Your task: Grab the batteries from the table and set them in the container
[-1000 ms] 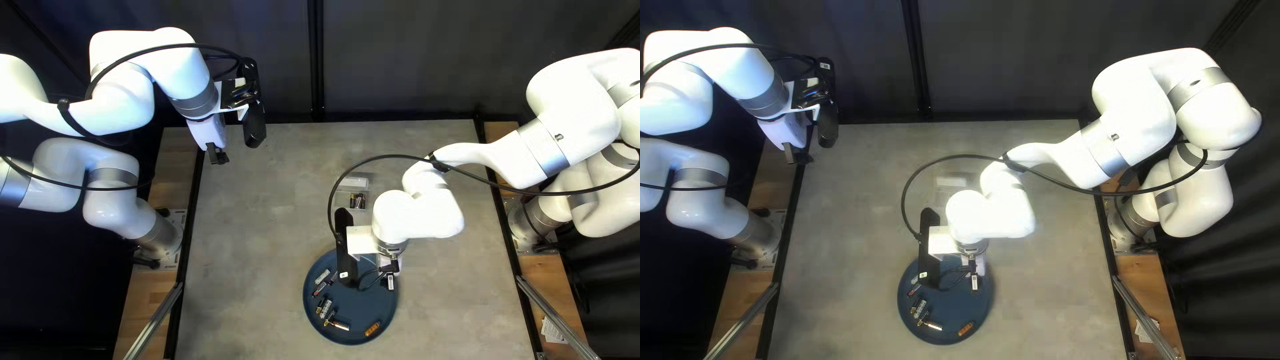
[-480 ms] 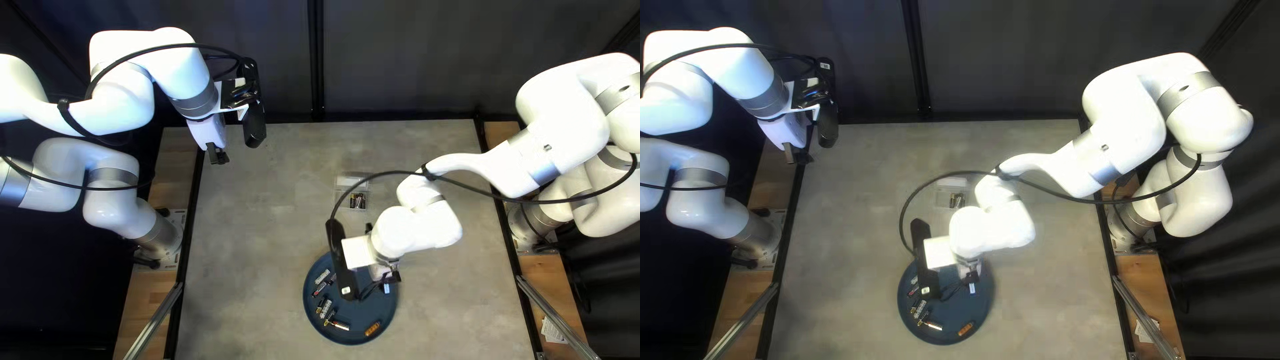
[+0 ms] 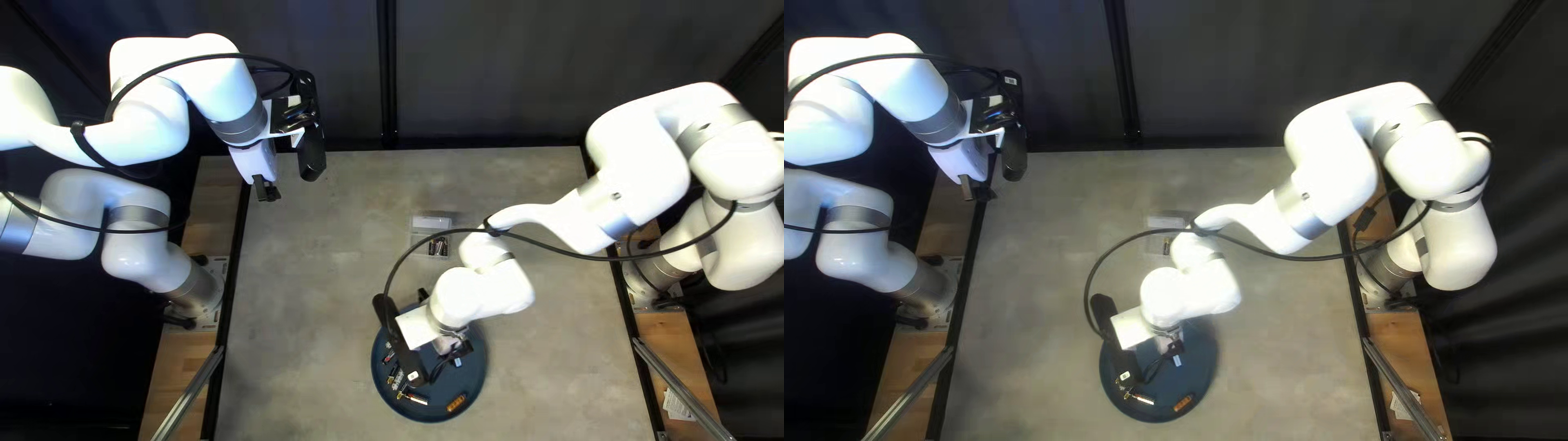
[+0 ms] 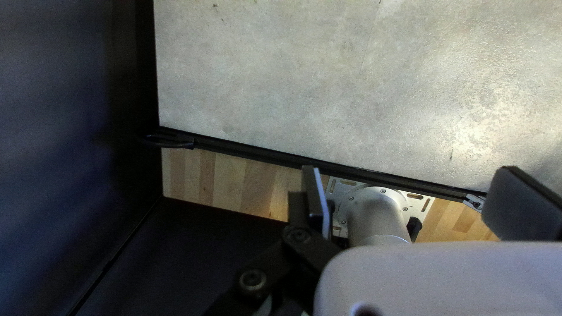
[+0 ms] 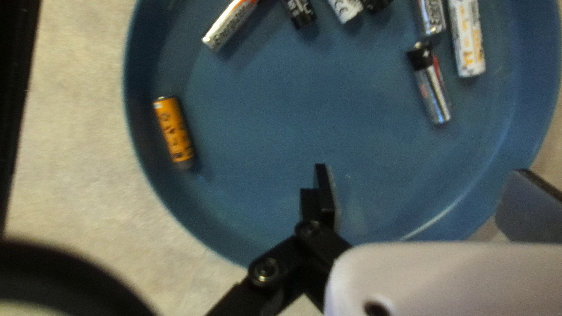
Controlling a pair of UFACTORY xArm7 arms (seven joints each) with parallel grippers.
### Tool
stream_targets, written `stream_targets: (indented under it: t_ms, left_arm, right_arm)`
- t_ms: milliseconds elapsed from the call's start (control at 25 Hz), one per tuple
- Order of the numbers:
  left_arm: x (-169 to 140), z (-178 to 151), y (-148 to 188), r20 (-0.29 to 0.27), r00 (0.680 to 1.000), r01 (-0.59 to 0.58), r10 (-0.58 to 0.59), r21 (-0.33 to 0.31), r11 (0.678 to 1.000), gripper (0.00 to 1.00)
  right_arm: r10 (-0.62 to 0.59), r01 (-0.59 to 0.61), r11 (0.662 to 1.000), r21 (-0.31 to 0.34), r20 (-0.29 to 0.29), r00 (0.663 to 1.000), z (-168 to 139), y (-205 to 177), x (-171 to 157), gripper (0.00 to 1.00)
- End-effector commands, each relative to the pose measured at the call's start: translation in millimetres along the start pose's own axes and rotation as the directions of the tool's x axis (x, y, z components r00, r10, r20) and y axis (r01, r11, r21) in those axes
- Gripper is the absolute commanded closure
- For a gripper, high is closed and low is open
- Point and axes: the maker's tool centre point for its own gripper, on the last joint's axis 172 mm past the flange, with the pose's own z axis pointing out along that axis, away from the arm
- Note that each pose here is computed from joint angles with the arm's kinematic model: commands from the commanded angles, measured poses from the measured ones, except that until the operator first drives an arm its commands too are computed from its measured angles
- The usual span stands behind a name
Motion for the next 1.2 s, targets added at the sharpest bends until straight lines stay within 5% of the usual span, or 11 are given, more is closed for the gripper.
stream_targets:
  t_ms: [40, 760, 840, 920, 1200]
  left_arm:
    - [0.0, 0.0, 0.0, 0.000, 1.000, 0.000, 0.000, 0.000, 1.000, 0.00]
    - [0.0, 0.0, 0.0, 0.000, 1.000, 0.000, 0.000, 0.000, 1.000, 0.00]
    - [0.0, 0.0, 0.0, 0.000, 1.000, 0.000, 0.000, 0.000, 1.000, 0.00]
    - [0.0, 0.0, 0.0, 0.000, 1.000, 0.000, 0.000, 0.000, 1.000, 0.00]
    - [0.0, 0.0, 0.0, 0.000, 1.000, 0.000, 0.000, 0.000, 1.000, 0.00]
  right_arm:
    - [-0.018, 0.018, 1.000, 0.004, 0.006, 1.000, 7.4, 2.0, 3.4, 0.00]
    - [-0.051, 0.051, 0.999, 0.005, 0.039, 0.998, 15.5, -2.8, 7.9, 0.02]
    - [-0.050, 0.050, 0.999, 0.007, 0.045, 0.998, 17.6, -2.6, 7.0, 0.24]
    - [-0.047, 0.047, 0.999, 0.009, 0.050, 0.998, 18.8, -1.9, 6.7, 1.00]
    - [-0.050, 0.050, 0.999, 0.008, 0.052, 0.997, 10.1, -0.9, 15.4, 1.00]
